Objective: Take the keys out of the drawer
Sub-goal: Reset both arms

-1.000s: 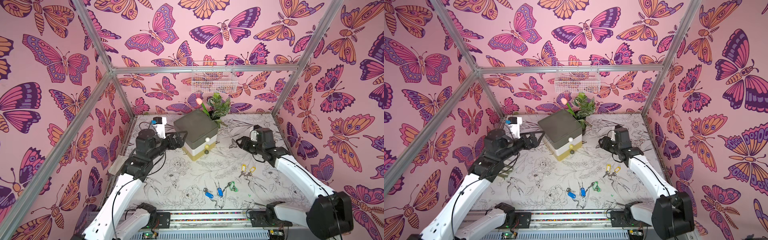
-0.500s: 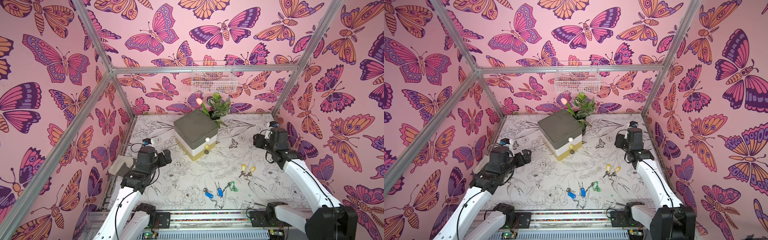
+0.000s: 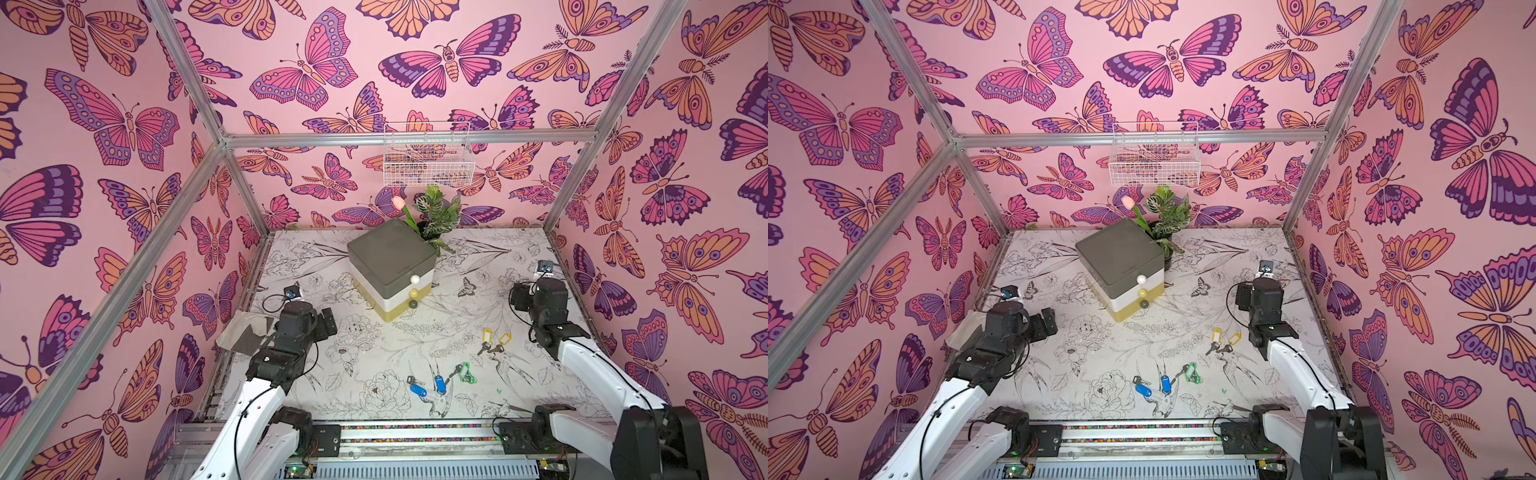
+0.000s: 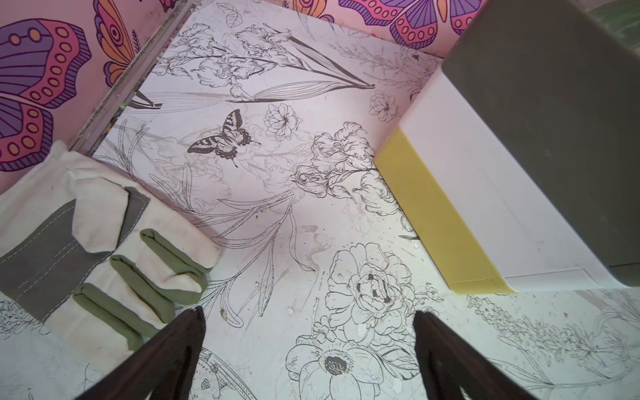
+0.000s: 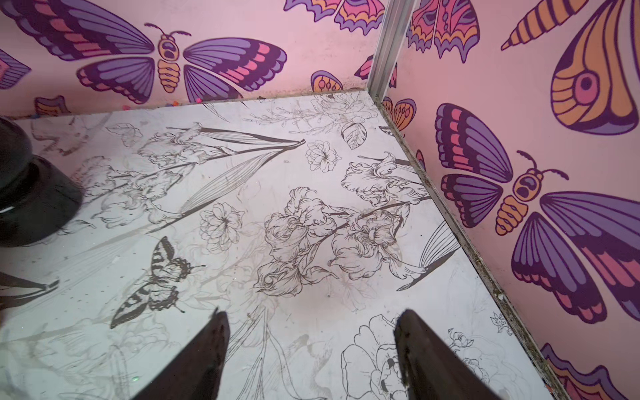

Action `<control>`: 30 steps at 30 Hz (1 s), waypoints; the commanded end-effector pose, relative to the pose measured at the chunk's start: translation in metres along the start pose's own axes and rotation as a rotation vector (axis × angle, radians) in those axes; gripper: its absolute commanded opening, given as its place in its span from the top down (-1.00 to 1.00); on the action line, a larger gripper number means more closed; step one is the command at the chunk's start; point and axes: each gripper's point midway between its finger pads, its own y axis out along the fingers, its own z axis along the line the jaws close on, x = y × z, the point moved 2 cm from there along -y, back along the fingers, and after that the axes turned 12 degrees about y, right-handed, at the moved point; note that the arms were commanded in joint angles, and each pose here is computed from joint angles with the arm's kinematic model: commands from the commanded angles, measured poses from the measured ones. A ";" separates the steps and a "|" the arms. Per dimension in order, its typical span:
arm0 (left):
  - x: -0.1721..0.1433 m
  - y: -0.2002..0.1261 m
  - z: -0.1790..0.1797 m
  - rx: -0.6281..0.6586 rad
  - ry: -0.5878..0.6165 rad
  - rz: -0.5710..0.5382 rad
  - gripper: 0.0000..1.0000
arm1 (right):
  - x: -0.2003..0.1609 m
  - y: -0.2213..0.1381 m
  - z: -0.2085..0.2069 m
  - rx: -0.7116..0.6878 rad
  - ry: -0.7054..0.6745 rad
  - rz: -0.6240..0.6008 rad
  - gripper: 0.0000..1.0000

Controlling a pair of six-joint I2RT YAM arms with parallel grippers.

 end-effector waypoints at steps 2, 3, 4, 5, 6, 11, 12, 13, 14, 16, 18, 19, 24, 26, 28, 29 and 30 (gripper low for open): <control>-0.001 0.003 0.010 0.062 0.024 -0.028 -0.98 | 0.011 0.017 0.003 0.007 -0.024 -0.083 -0.57; -0.002 0.003 0.012 0.068 0.028 -0.030 -0.99 | 0.008 0.023 0.002 -0.006 -0.026 -0.079 -0.57; -0.002 0.004 0.012 0.070 0.033 -0.030 -0.99 | 0.004 0.028 0.000 -0.024 -0.023 -0.073 -0.57; -0.002 0.004 0.013 0.077 0.039 -0.032 -0.98 | 0.000 0.032 -0.001 -0.032 -0.021 -0.066 -0.57; -0.003 0.005 0.014 0.085 0.038 -0.036 -0.98 | -0.005 0.036 -0.002 -0.032 -0.020 -0.058 -0.57; -0.001 0.011 0.017 0.103 0.066 -0.056 -0.98 | -0.022 0.049 -0.008 -0.042 0.008 -0.040 -0.56; 0.000 0.013 0.017 0.108 0.074 -0.059 -0.98 | -0.024 0.051 -0.008 -0.041 0.016 -0.046 -0.56; 0.002 0.015 0.018 0.114 0.078 -0.066 -0.99 | -0.024 0.052 -0.008 -0.038 0.025 -0.052 -0.56; 0.002 0.018 0.019 0.122 0.080 -0.068 -0.99 | -0.025 0.053 -0.007 -0.033 0.023 -0.056 -0.55; 0.006 0.024 0.020 0.132 0.098 -0.083 -0.99 | -0.028 0.055 -0.007 -0.029 0.022 -0.055 -0.52; 0.010 0.031 0.021 0.142 0.116 -0.098 -0.98 | -0.032 0.056 -0.007 -0.027 0.024 -0.063 -0.52; 0.011 0.035 0.022 0.147 0.128 -0.103 -0.98 | -0.032 0.056 -0.007 -0.024 0.026 -0.070 -0.51; 0.018 0.059 0.033 0.188 0.106 -0.149 -0.99 | -0.035 0.050 -0.009 0.004 0.037 -0.106 -0.50; 0.019 0.068 0.037 0.203 0.088 -0.171 -0.98 | -0.037 0.049 -0.008 0.018 0.037 -0.108 -0.49; 0.019 0.077 0.042 0.217 0.076 -0.183 -0.99 | -0.038 0.049 -0.007 0.027 0.035 -0.110 -0.48; 0.019 0.082 0.044 0.225 0.074 -0.184 -0.98 | -0.038 0.049 -0.007 0.030 0.034 -0.112 -0.47; 0.021 0.086 0.046 0.231 0.070 -0.189 -0.99 | -0.038 0.049 -0.006 0.036 0.033 -0.112 -0.48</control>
